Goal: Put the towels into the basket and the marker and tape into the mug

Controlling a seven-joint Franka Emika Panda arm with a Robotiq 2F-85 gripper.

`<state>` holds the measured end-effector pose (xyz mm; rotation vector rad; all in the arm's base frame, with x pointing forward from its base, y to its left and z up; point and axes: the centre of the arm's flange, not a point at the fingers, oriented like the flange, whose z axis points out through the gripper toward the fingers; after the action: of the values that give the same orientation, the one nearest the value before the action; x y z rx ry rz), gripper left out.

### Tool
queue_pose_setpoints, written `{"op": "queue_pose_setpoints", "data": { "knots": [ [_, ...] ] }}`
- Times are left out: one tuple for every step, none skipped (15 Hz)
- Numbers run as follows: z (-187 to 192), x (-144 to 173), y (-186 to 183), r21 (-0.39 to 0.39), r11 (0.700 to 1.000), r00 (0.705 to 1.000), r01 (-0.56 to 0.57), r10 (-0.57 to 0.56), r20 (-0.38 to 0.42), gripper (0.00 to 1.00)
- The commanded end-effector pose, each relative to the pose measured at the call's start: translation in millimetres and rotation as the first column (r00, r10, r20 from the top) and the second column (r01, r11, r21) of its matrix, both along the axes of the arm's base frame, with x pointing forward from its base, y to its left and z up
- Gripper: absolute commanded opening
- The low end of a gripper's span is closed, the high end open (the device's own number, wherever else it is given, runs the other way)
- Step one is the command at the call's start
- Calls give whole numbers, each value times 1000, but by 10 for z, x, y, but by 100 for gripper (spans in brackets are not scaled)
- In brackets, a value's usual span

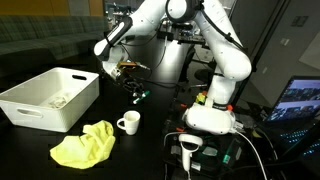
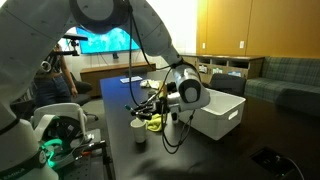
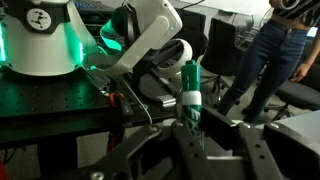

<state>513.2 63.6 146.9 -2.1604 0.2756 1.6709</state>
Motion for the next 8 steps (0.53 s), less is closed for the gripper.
{"op": "queue_pose_setpoints", "data": {
  "knots": [
    [-4, 118, 109, 36, 999, 999, -11, 12, -47, 6],
    [-16, 118, 128, 44, 999, 998, -11, 13, -54, 6],
    [-48, 120, 150, 49, 999, 998, -5, 8, -61, 6],
    [-78, 120, 184, 56, 998, 998, 2, 2, -70, 6],
    [-109, 119, 218, 65, 998, 997, 10, -5, -77, 6],
    [-134, 119, 254, 71, 997, 996, 20, -14, -87, 6],
    [-174, 120, 291, 82, 996, 995, 28, -20, -94, 6],
    [-201, 119, 323, 86, 996, 994, 38, -29, -101, 6]
  ]
}}
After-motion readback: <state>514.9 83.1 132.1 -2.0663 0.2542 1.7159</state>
